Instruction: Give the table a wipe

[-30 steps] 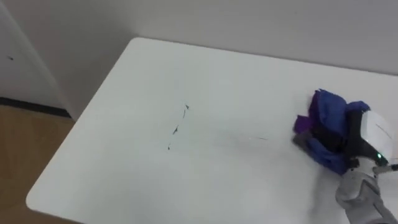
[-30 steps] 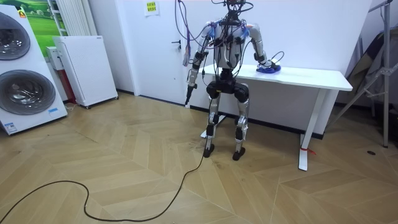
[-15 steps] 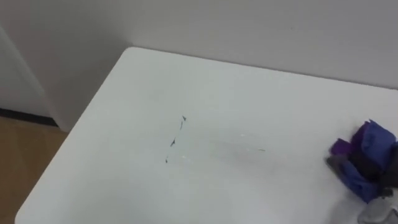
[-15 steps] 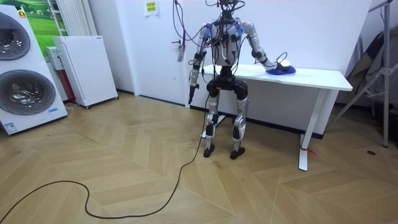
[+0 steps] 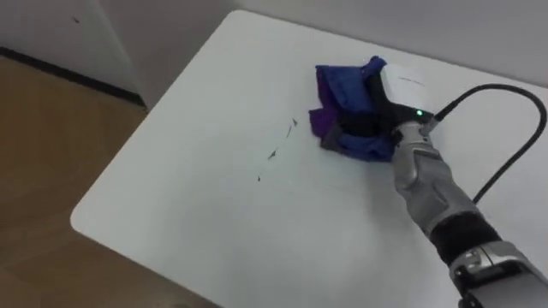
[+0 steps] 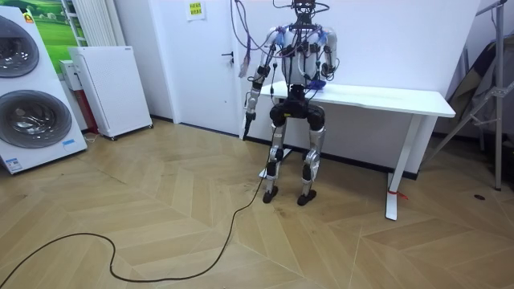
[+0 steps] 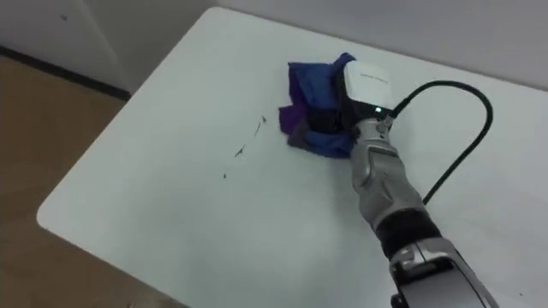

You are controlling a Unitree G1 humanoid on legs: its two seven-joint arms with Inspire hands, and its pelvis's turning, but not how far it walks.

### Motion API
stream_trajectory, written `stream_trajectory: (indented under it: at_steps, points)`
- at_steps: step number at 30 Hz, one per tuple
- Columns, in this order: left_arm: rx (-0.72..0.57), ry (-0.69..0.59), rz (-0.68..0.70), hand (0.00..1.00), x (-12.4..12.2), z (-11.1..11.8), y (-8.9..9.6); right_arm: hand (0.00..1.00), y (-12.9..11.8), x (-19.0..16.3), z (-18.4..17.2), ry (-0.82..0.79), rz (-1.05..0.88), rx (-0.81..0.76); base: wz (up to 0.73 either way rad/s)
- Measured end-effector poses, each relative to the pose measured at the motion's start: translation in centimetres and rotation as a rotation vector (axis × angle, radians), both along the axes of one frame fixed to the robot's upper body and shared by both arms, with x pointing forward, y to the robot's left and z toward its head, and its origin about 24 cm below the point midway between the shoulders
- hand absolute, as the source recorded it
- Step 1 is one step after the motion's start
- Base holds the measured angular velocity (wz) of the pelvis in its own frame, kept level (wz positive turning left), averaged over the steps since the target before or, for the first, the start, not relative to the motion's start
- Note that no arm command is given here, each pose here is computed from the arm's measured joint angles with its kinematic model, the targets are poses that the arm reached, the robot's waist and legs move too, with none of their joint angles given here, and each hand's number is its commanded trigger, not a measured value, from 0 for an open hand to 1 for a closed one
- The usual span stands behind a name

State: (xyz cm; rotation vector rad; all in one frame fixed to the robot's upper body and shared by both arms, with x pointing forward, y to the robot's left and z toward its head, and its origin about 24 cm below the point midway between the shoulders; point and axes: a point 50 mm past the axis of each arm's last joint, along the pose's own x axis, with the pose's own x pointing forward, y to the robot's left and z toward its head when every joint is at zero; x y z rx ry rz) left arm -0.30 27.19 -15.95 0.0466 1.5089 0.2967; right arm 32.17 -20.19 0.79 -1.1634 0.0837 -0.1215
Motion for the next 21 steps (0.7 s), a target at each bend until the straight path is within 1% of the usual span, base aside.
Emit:
stream_trajectory:
  at_steps: [2,3,5,6,7,8,9,11,14,16,18,21]
  points:
    - [0.020,-0.004,0.043,0.00,-0.6,0.2,0.6,1.00,-2.7,-3.0,-2.5,-0.002,-0.130,0.097,0.67]
    - [0.029,-0.010,0.051,0.00,-0.6,0.3,0.8,1.00,-3.6,-4.0,-3.2,-0.004,-0.179,0.119,0.53]
    - [0.077,-0.019,0.064,0.00,-1.0,0.8,2.1,1.00,-7.4,-9.0,-5.6,0.012,-0.370,0.157,0.18]
    - [0.087,-0.019,0.062,0.00,-1.1,0.9,2.3,1.00,-8.4,-10.1,-6.0,0.016,-0.420,0.164,0.10]
    - [0.100,-0.011,0.063,0.00,-1.5,1.1,2.7,1.00,-10.1,-12.3,-6.8,0.030,-0.519,0.173,0.00]
    - [0.116,-0.018,0.075,0.00,-1.3,1.2,2.9,1.00,-11.7,-14.1,-7.1,0.037,-0.615,0.179,-0.08]
    - [0.122,-0.019,0.081,0.00,-1.3,1.2,3.0,1.00,-12.5,-14.9,-7.2,0.040,-0.651,0.177,-0.32]
    - [0.140,-0.039,0.078,0.00,-1.0,1.5,3.5,1.00,-15.0,-17.6,-7.1,0.056,-0.751,0.162,-0.30]
    - [0.149,-0.071,0.071,0.00,-0.5,1.6,3.7,1.00,-16.5,-19.9,-7.2,0.058,-0.858,0.176,-0.19]
    - [0.148,-0.089,0.066,0.00,-0.1,1.6,3.6,1.00,-16.7,-20.5,-7.2,0.061,-0.882,0.184,-0.12]
    - [0.141,-0.096,0.051,0.00,0.2,1.6,3.3,1.00,-16.7,-20.4,-7.3,0.070,-0.883,0.193,-0.11]
    - [0.112,-0.089,0.003,0.00,0.6,1.1,2.1,1.00,-16.2,-18.9,-7.2,0.080,-0.871,0.185,-0.19]
